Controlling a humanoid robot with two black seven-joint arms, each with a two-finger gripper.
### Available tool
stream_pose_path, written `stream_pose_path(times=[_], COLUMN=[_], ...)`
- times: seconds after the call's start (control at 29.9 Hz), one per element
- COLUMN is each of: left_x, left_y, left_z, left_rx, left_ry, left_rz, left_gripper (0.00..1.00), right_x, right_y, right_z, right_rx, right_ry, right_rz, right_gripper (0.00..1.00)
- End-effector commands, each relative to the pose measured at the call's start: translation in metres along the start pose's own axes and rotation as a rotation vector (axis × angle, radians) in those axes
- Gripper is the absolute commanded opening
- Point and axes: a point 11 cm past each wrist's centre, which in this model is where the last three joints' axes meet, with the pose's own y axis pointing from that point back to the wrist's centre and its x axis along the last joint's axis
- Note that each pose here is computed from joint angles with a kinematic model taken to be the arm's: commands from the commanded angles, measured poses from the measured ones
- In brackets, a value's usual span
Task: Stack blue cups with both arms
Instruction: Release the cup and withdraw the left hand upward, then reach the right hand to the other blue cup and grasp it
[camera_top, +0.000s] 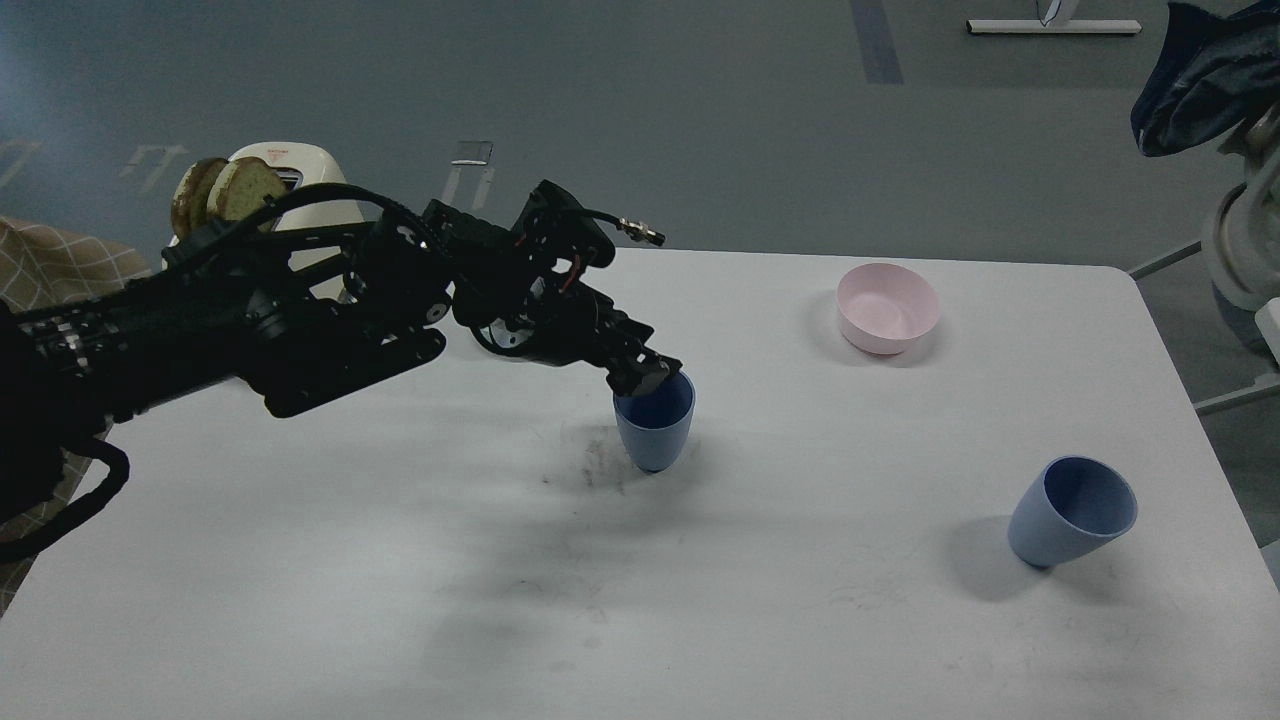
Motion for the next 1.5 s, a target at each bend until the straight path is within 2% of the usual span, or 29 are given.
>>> stream_pose_path(times=[0.0, 0.13, 0.2, 0.3, 0.4, 0.47, 0.57, 0.67, 0.74, 0.9, 1.04, 1.27, 1.47], left_x=[0.036, 0.074, 0.078, 0.076, 0.065, 0.062, 0.034, 0.016, -0.005, -0.028, -0.041, -0.035, -0.029], left_y=[0.028, 0.083, 0.095, 0.137, 0.169, 0.184, 0.23, 0.248, 0.264, 0.263, 0.248, 0.211, 0.2], left_z=[-0.014, -0.041, -0.047, -0.073, -0.097, -0.109, -0.158, -0.174, -0.191, -0.206, -0.206, -0.195, -0.193], left_rx=[-0.029, -0.116, -0.164, -0.306, -0.438, -0.468, -0.525, -0.552, -0.543, -0.505, -0.493, -0.539, -0.525], left_ry=[0.163, 0.443, 0.539, 0.834, 1.083, 1.151, 1.354, 1.426, 1.472, 1.527, 1.567, 1.614, 1.629], left_rz=[0.162, 0.425, 0.496, 0.74, 0.934, 1.017, 1.277, 1.385, 1.469, 1.507, 1.49, 1.442, 1.449], left_gripper=[0.96, 0.97, 0.97, 0.97, 0.97, 0.97, 0.97, 0.97, 0.97, 0.97, 0.97, 0.97, 0.97], right_x=[-0.004, -0.02, -0.03, -0.05, -0.057, -0.064, -0.095, -0.105, -0.127, -0.155, -0.156, -0.143, -0.114], right_y=[-0.005, -0.015, -0.017, -0.02, -0.023, -0.026, -0.027, -0.024, -0.016, 0.012, 0.05, 0.106, 0.151], right_z=[-0.014, -0.042, -0.048, -0.059, -0.061, -0.063, -0.061, -0.07, -0.065, -0.019, 0.027, 0.06, 0.081], right_rx=[0.034, 0.064, 0.054, 0.002, -0.028, -0.031, -0.061, -0.074, -0.115, -0.237, -0.355, -0.509, -0.684], right_ry=[-0.001, 0.041, 0.076, 0.26, 0.376, 0.413, 0.554, 0.653, 0.81, 1.17, 1.391, 1.47, 1.517], right_rz=[-0.014, -0.087, -0.13, -0.244, -0.292, -0.316, -0.449, -0.507, -0.625, -0.88, -1.073, -1.258, -1.379], right_gripper=[1.0, 1.0, 1.0, 1.0, 1.0, 1.0, 1.0, 1.0, 1.0, 1.0, 1.0, 1.0, 1.0])
